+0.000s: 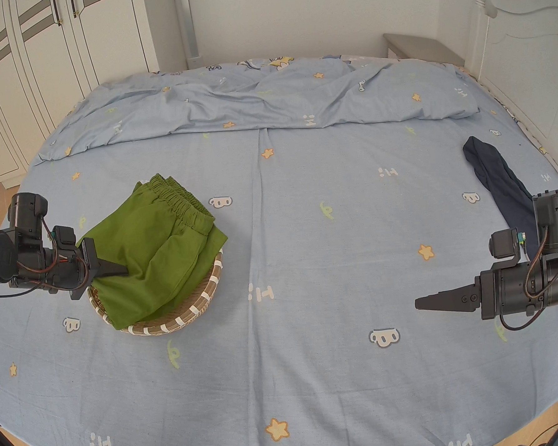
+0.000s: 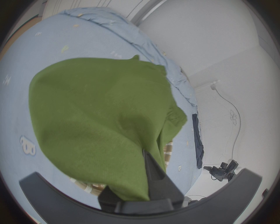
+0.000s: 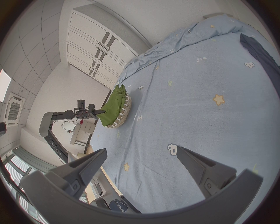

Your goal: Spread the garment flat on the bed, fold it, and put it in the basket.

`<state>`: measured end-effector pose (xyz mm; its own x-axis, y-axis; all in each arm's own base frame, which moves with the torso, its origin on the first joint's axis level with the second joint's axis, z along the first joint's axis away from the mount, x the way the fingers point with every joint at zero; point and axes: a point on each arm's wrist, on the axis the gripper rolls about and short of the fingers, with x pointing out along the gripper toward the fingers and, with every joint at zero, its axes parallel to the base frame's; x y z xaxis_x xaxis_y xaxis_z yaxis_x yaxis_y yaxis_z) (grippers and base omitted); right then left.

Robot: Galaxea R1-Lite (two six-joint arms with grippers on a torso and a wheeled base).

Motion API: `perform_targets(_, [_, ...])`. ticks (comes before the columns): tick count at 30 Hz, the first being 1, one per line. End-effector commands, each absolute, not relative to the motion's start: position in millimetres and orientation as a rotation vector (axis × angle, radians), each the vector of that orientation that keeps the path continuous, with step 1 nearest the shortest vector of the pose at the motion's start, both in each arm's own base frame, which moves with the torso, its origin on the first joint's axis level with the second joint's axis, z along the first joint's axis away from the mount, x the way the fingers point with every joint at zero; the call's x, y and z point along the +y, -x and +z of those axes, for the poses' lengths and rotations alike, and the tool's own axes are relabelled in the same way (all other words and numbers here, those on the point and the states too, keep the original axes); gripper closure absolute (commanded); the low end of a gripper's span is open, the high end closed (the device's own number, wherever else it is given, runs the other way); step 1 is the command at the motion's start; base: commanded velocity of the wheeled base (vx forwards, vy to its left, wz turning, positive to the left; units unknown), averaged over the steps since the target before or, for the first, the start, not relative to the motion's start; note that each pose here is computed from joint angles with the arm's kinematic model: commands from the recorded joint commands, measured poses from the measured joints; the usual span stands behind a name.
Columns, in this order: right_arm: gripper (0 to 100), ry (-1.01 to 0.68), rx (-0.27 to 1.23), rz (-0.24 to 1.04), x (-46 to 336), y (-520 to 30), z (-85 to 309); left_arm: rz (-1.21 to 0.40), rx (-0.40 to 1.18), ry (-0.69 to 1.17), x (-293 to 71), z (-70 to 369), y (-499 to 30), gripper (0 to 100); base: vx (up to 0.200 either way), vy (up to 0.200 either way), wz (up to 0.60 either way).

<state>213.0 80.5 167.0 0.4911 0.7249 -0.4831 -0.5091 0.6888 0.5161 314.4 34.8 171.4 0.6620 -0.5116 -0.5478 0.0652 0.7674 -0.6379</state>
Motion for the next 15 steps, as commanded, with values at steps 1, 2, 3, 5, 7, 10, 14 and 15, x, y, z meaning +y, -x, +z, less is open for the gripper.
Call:
perform_targets(1, [0,-0.321,0.74,0.776,82.4,-210.4,166.9,-0.329,0.82,0.642,37.9,161.4,-312.2,100,0.0,0.0,0.0])
perform_targets(2, [0,-0.32,0.739,0.78,83.1,-210.4,167.3,-0.331,0.819,0.64,37.5,161.8,-312.5,100,0.0,0.0,0.0])
perform_targets(3, [0,-0.317,0.741,0.787,84.5,-209.3,167.2,-0.33,0.814,0.635,37.2,163.0,-313.3,100,0.0,0.0,0.0])
perform_targets(5, [0,-0.316,0.741,0.787,84.8,-209.2,167.2,-0.325,0.817,0.632,36.2,162.0,-315.5,100,0.0,0.0,0.0])
perform_targets(7, [0,-0.317,0.745,0.786,84.8,-209.0,166.1,-0.301,0.819,0.616,35.9,154.8,-326.0,100,0.0,0.0,0.0])
perform_targets(10, [0,-0.317,0.744,0.786,84.9,-209.2,166.5,-0.278,0.819,0.605,35.6,149.1,-333.6,100,0.0,0.0,0.0])
perform_targets(14, [0,-0.318,0.743,0.786,84.9,-209.3,166.6,-0.274,0.846,0.594,29.3,139.1,-342.5,100,0.0,0.0,0.0])
perform_targets(15, [0,-0.317,0.744,0.786,84.9,-209.2,166.5,-0.272,0.848,0.594,29.4,137.9,-343.3,100,0.0,0.0,0.0])
